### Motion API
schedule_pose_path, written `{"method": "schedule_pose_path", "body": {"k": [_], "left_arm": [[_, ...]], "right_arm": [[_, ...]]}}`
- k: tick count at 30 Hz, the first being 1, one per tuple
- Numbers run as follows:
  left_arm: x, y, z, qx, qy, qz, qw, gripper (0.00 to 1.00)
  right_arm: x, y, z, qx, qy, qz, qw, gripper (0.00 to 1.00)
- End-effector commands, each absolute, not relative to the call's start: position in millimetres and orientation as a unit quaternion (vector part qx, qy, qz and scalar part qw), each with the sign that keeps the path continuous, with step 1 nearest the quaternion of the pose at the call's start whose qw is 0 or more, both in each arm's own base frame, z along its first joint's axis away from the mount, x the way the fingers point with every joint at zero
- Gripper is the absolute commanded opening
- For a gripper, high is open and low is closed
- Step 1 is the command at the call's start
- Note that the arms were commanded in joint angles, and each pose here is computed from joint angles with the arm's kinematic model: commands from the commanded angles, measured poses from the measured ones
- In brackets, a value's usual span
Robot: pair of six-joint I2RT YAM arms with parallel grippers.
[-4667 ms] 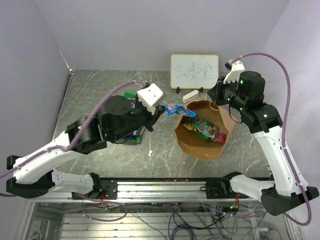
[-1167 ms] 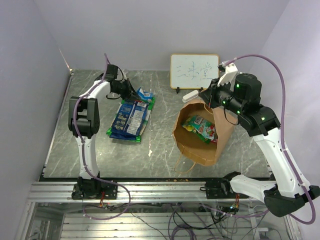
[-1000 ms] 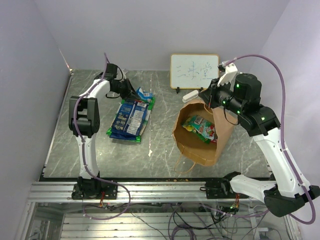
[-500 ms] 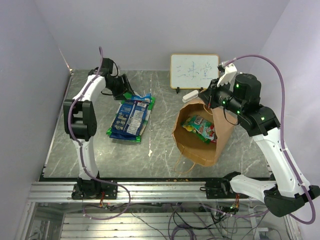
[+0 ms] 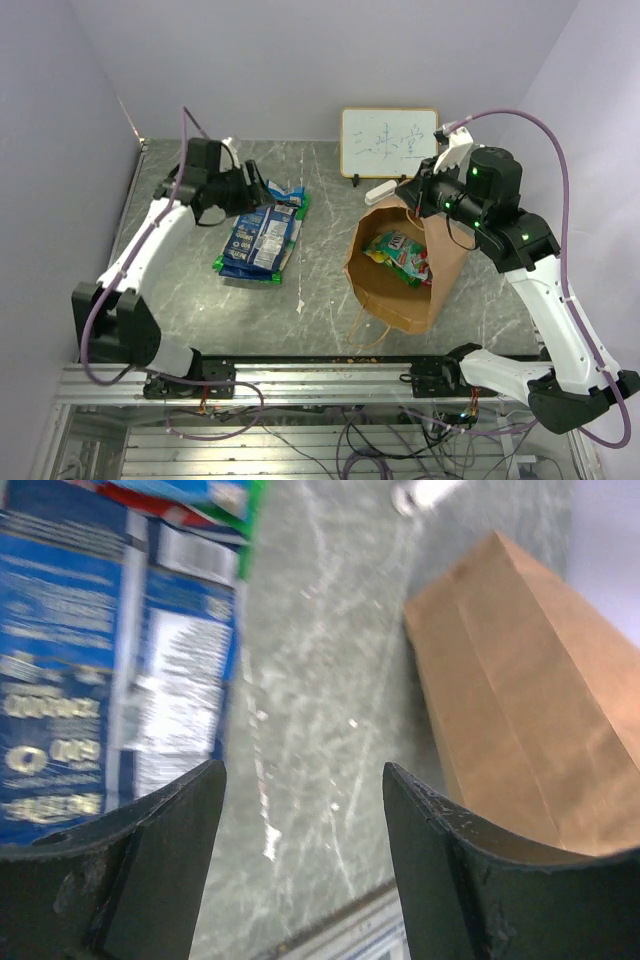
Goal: Take the snacks out of the paper bag
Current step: Place the snack at the center of the board, then take out the snack from the paper bag.
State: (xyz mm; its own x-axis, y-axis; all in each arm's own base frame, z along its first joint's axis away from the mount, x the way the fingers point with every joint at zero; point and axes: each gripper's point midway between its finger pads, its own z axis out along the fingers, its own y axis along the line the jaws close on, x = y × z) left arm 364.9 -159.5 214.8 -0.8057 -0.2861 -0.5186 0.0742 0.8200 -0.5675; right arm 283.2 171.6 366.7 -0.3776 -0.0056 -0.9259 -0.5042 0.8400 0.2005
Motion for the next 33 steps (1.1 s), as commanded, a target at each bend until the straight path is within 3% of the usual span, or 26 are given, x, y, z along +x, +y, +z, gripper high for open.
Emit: {"method": "schedule_pose_path", "body": {"k": [1, 7, 15, 22, 26, 33], "left_arm": [[336, -210, 253, -0.015, 0.864, -0.346, 0.366, 0.74], [287, -269, 278, 0.01, 0.83, -0.389, 0.4, 0.77], [213, -297, 301, 0.017, 0.83, -0.393, 0.395, 0.8], [154, -311, 309, 0.039, 0.819, -0.405, 0.404, 0.95], [137, -335, 313, 0.094, 0.816, -0.388, 0.418, 1.0], [106, -390, 342, 0.225, 0.759, -0.353, 0.499, 0.99]], "right_arm": [[283, 178, 369, -0.167, 0.79, 0.245, 0.536, 0.0], [283, 184, 362, -0.17, 0.795, 0.255, 0.523, 0.0], [275, 199, 368, -0.178, 0.788, 0.285, 0.516, 0.0], [277, 195, 359, -0.154, 0.783, 0.285, 0.531, 0.0], [281, 191, 358, -0.165, 0.783, 0.265, 0.538, 0.0], [277, 184, 373, -0.163, 0.775, 0.256, 0.554, 0.0]]}}
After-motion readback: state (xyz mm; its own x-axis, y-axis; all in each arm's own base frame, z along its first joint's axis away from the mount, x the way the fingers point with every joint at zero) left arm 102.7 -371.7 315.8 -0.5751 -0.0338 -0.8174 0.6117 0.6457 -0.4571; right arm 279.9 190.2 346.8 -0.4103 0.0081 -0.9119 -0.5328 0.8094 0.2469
